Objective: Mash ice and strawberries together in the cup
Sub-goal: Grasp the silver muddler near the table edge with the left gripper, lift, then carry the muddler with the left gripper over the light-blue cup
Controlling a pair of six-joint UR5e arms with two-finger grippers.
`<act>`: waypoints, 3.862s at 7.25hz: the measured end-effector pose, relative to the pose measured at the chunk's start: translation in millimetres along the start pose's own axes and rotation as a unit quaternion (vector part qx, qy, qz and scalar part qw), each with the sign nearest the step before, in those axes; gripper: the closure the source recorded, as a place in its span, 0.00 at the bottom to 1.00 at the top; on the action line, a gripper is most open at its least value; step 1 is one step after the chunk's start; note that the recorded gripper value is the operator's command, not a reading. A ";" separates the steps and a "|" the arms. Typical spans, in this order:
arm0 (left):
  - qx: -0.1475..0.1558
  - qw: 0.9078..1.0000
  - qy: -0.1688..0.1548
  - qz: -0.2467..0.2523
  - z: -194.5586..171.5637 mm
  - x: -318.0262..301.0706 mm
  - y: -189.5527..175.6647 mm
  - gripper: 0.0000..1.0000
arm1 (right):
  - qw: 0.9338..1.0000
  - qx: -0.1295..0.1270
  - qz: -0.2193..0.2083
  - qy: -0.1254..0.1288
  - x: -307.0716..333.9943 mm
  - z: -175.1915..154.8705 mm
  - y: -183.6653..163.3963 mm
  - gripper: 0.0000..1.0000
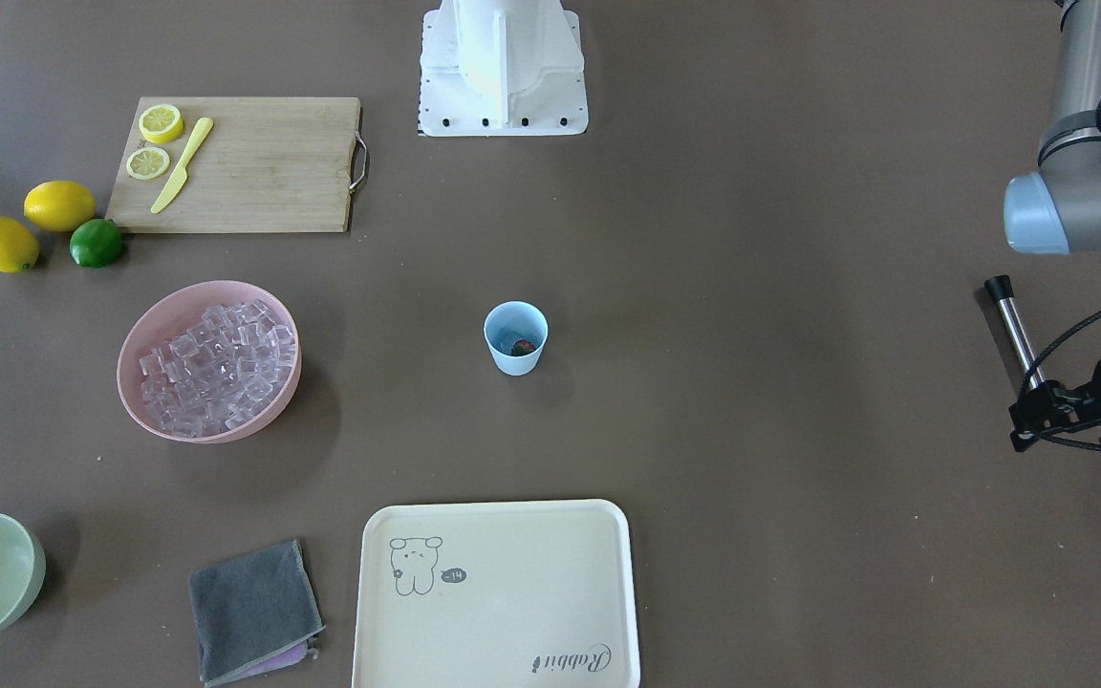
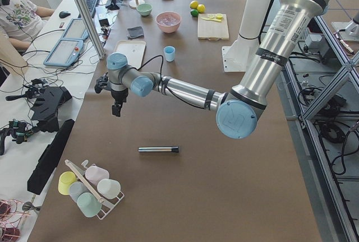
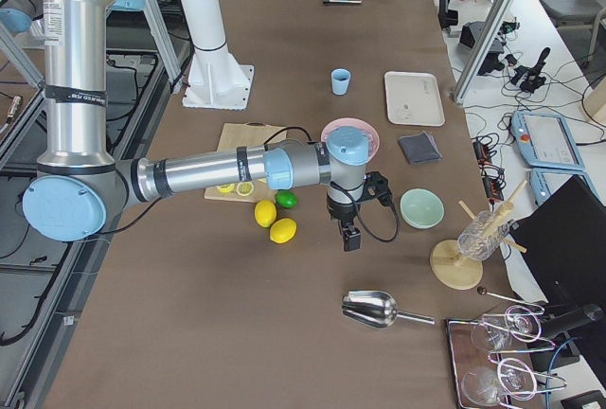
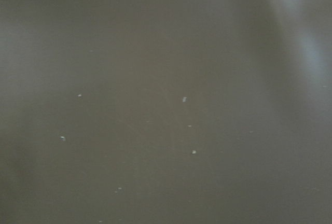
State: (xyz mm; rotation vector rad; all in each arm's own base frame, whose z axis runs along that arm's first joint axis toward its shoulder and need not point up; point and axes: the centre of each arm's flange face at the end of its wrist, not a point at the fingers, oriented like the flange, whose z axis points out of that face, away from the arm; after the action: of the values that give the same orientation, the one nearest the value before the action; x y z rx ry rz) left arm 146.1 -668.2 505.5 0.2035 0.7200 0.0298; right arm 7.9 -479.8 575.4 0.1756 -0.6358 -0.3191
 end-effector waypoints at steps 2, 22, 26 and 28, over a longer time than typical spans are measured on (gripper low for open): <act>-0.018 1.000 -0.013 -0.009 40.1 -63.2 32.6 0.03 | 1.000 -0.001 -0.001 0.005 0.6 0.6 -0.1 0.02; -0.148 0.987 0.037 -0.057 123.1 -80.2 102.7 1.00 | 0.997 0.039 -0.051 0.034 9.5 34.9 12.6 0.01; -0.128 0.987 0.054 -0.076 47.1 -31.3 20.2 1.00 | 0.997 0.044 -0.055 0.022 3.9 31.1 6.5 0.01; -0.079 0.992 0.071 -0.074 -15.8 14.0 -20.6 1.00 | 0.997 0.049 -0.065 0.011 -6.5 26.8 -10.1 0.01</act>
State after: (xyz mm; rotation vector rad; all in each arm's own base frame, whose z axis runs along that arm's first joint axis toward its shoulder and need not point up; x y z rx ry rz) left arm 145.4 -684.3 480.7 -0.0031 0.8690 -0.0404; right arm -15.8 -488.7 590.5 0.3140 -0.6206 -0.4114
